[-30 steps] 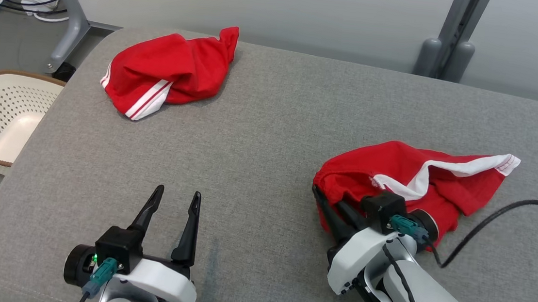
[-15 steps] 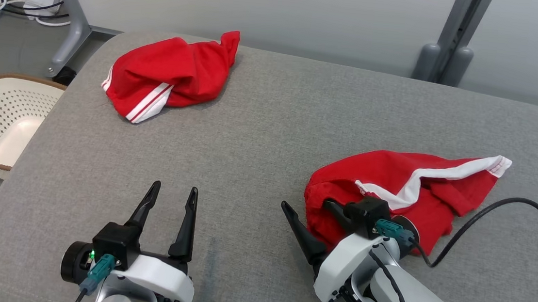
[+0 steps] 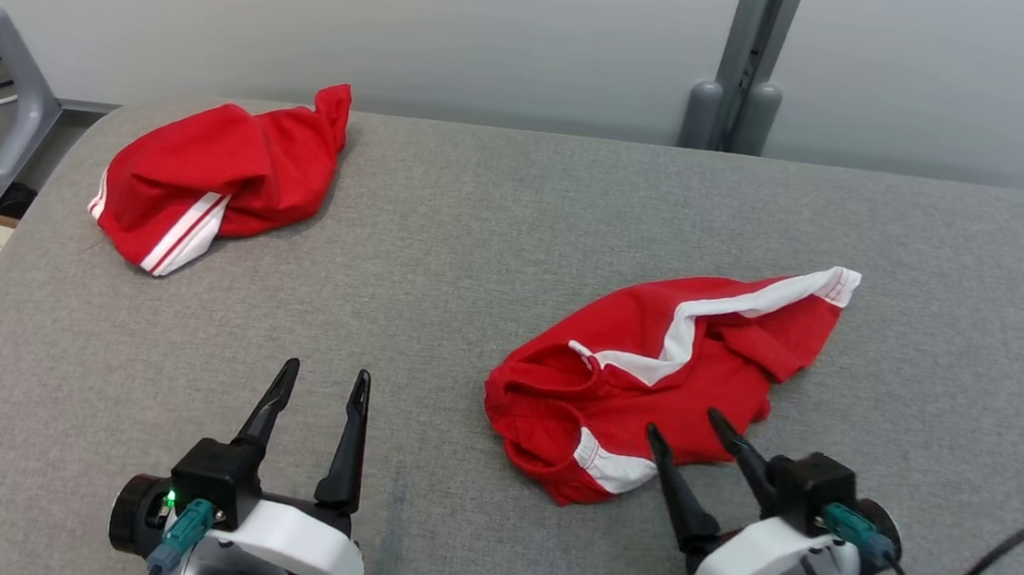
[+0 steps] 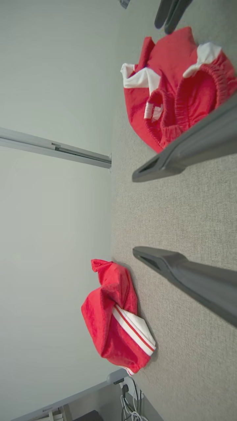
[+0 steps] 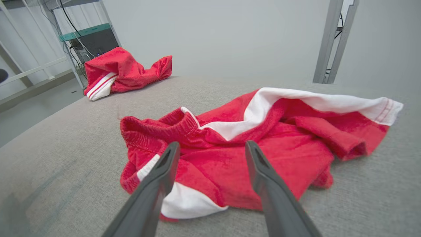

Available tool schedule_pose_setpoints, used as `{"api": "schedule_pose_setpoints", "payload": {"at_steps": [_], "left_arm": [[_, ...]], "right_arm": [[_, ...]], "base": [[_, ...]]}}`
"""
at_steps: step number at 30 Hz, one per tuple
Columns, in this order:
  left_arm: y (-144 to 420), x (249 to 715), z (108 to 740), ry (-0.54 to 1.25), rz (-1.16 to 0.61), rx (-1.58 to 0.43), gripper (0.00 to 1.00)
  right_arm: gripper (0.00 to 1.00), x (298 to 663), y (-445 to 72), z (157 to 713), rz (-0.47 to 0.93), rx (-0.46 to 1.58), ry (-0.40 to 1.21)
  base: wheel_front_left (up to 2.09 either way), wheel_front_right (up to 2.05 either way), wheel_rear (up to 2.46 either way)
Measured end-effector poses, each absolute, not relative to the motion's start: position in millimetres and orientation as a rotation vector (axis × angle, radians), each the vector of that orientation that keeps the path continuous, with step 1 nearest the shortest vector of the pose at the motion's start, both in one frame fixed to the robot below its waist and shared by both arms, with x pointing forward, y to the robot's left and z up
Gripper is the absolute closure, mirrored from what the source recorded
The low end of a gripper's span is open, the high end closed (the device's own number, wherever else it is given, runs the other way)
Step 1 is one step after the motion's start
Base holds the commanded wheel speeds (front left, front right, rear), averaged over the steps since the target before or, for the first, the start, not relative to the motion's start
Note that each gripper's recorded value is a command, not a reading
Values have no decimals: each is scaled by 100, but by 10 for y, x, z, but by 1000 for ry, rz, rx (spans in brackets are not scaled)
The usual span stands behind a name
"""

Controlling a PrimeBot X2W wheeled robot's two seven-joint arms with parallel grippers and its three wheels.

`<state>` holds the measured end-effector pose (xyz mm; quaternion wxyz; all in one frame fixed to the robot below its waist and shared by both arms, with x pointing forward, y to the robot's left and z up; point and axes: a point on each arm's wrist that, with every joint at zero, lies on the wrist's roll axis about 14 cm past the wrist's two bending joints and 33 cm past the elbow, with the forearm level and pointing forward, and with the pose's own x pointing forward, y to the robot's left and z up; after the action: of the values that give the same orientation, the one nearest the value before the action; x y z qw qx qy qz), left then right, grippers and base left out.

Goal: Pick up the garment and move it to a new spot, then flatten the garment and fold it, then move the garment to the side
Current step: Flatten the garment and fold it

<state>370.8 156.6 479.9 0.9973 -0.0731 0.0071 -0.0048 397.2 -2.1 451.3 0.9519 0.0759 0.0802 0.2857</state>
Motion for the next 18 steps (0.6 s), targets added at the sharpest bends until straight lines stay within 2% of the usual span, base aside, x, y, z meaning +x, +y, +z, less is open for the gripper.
{"api": "schedule_pose_setpoints", "payload": {"at_steps": [10,18], "left_arm": [[1305,3772,4800,17,-89,-151,0],[1174,3789,4812,16,-129,-155,0]], "right_arm": [[0,4025,-1126,4722,245,140,44],[0,3944,-1616,4852,103,139,-11]], "base": [[0,0,0],[0,0,0]]}}
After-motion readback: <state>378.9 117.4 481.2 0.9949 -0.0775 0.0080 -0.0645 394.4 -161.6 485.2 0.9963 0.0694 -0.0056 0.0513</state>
